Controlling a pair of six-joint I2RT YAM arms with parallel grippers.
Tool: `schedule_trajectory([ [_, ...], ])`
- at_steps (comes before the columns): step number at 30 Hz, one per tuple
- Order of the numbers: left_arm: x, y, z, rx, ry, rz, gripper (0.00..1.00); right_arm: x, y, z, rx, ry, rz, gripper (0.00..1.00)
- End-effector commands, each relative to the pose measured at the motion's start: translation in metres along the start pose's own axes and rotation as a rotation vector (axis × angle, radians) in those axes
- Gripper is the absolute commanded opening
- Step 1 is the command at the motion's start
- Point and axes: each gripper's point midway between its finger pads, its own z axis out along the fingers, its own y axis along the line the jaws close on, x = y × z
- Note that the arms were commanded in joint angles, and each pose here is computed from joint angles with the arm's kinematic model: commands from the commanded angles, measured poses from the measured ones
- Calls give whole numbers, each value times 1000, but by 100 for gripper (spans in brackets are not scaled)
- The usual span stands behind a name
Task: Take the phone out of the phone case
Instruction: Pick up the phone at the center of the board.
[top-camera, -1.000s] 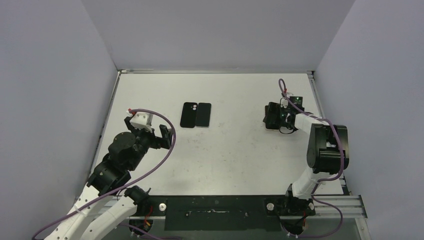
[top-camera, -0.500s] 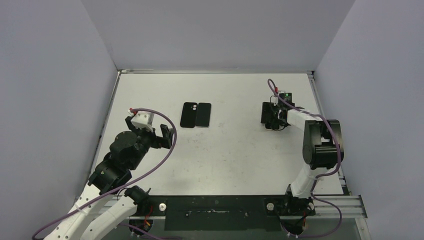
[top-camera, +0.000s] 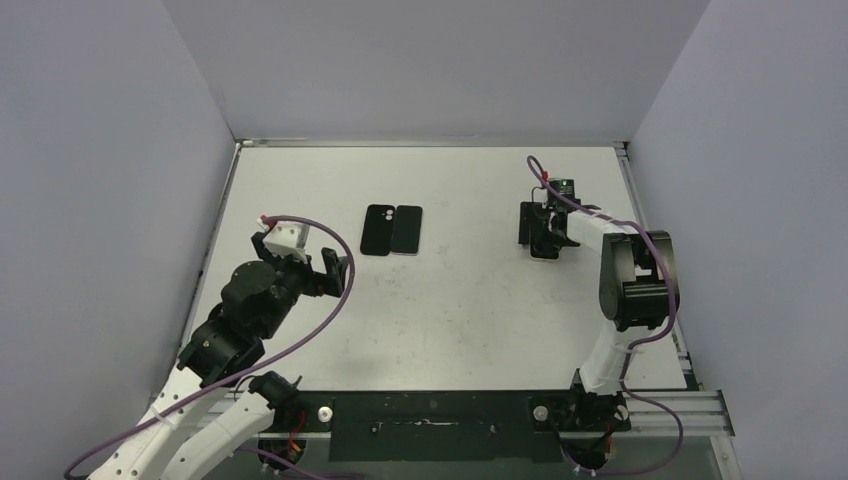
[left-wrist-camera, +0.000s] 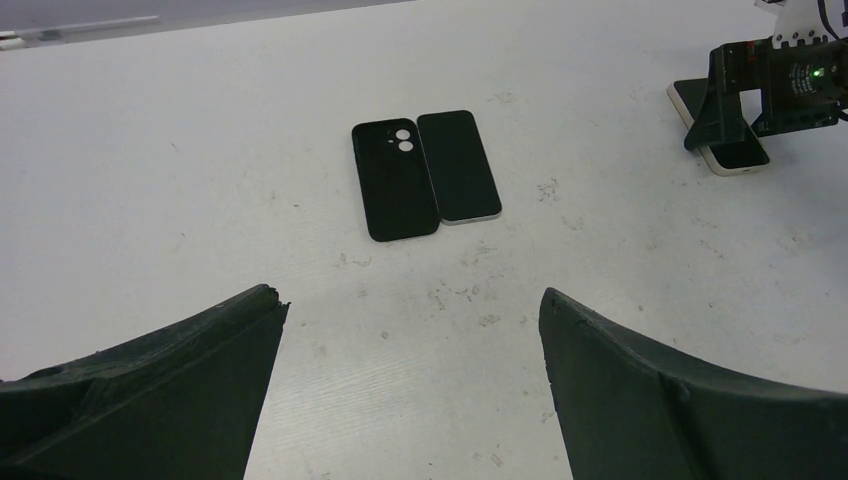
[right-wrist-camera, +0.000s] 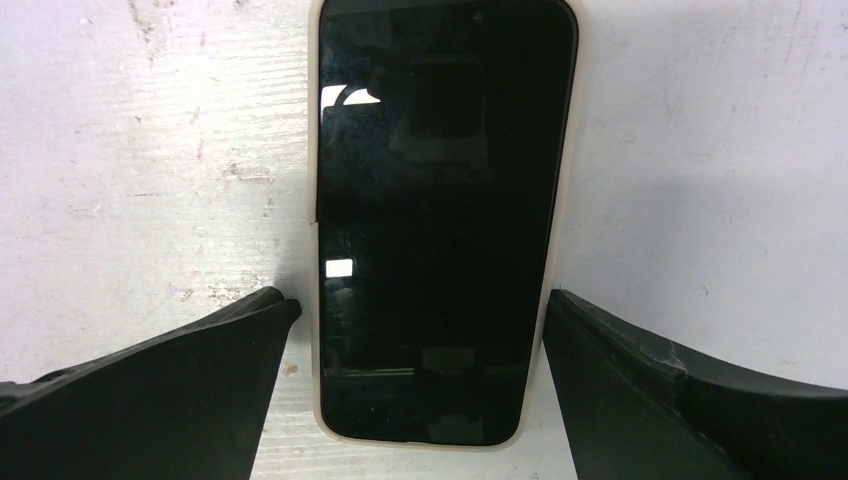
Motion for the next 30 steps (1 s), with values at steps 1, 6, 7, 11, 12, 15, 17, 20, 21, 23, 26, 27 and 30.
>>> schedule_trajectory([
  [1,-14,-3,3,8,-54,-7,97,78,-2,14,31,260,-67,99],
  [6,-12,-2,6,3,-44,-6,97,74,2,12,31,236,-69,57],
  [7,-12,-2,7,4,-41,-6,97,71,3,11,26,227,-63,48],
  [11,-10,-3,10,6,-30,-15,97,61,6,3,23,178,-50,31],
  [12,-10,-4,11,9,-27,-23,97,58,8,0,22,162,-51,29],
  [15,-10,-8,13,21,-17,-60,97,44,15,-15,25,93,-71,23],
  [17,-9,-9,16,15,-5,-103,97,35,21,-26,22,42,-80,20],
  [20,-6,-11,19,11,13,-167,97,24,35,-42,-21,-35,-80,13],
  [21,-5,-13,20,17,21,-186,97,20,40,-48,-38,-65,-79,11],
  [23,0,-18,23,39,37,-218,97,15,55,-60,-93,-120,-81,9],
  [26,11,-28,30,71,79,-277,97,10,75,-77,-158,-202,-88,5],
  [27,15,-32,32,88,88,-299,97,12,82,-81,-179,-224,-92,4],
  [30,26,-44,41,137,101,-367,97,14,102,-97,-249,-301,-98,1],
])
